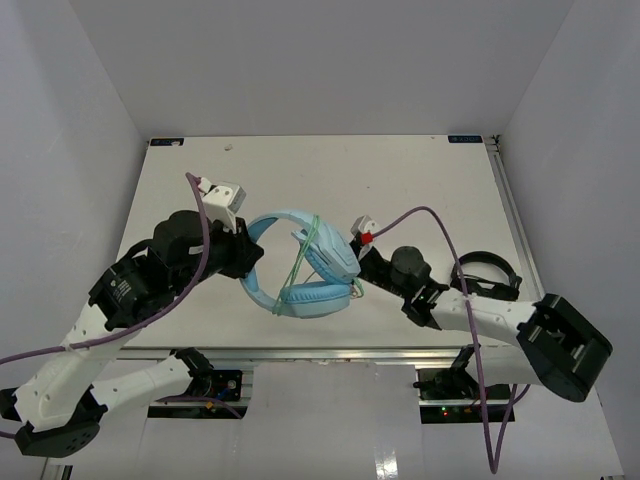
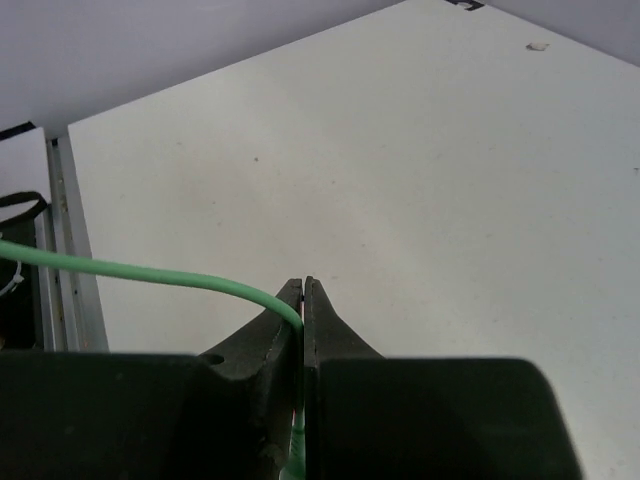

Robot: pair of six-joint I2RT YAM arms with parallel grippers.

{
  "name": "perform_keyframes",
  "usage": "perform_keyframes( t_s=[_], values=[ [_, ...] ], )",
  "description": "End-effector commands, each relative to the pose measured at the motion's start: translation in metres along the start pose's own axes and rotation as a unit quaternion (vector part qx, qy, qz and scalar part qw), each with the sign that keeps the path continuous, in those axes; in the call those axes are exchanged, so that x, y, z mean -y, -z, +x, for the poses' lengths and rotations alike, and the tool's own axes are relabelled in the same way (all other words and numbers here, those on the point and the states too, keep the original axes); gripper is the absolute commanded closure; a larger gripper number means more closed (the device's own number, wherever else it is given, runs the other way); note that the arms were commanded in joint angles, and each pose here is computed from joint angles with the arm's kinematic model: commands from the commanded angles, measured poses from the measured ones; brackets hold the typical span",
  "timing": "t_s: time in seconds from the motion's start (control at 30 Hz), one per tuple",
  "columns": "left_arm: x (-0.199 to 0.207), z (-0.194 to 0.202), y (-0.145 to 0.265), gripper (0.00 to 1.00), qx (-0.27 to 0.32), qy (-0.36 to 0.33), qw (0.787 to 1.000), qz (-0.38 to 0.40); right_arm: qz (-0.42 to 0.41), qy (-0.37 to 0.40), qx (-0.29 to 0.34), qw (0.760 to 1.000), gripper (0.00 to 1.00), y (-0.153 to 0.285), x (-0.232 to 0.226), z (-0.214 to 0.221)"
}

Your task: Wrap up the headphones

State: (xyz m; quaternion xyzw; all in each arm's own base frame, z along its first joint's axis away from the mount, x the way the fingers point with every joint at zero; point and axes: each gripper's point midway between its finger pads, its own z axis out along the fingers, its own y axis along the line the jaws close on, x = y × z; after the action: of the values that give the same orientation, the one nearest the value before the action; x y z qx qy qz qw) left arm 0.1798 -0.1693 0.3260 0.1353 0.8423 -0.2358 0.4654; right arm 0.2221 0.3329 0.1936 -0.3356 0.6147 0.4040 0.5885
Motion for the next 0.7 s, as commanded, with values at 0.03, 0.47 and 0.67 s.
perform_keyframes(
  t_s=[0.03,0.47,0.67],
  values=[
    [-0.035,0.023,-0.018,1.0,-0.028,-0.112,0.991,-0.065,0.103,-0.041,-0.128,0.986,0.92,0.022,0.045,-0.01],
    [-0.089,0.025,-0.06,1.0,-0.035,-0.29,0.927,-0.236,0.136,-0.018,-0.191,0.972,0.92,0.031,0.051,-0.081],
    [-0.087,0.005,-0.07,1.0,0.002,-0.326,0.91,-0.257,0.131,-0.002,-0.195,0.972,0.92,0.023,0.053,-0.1]
  ],
)
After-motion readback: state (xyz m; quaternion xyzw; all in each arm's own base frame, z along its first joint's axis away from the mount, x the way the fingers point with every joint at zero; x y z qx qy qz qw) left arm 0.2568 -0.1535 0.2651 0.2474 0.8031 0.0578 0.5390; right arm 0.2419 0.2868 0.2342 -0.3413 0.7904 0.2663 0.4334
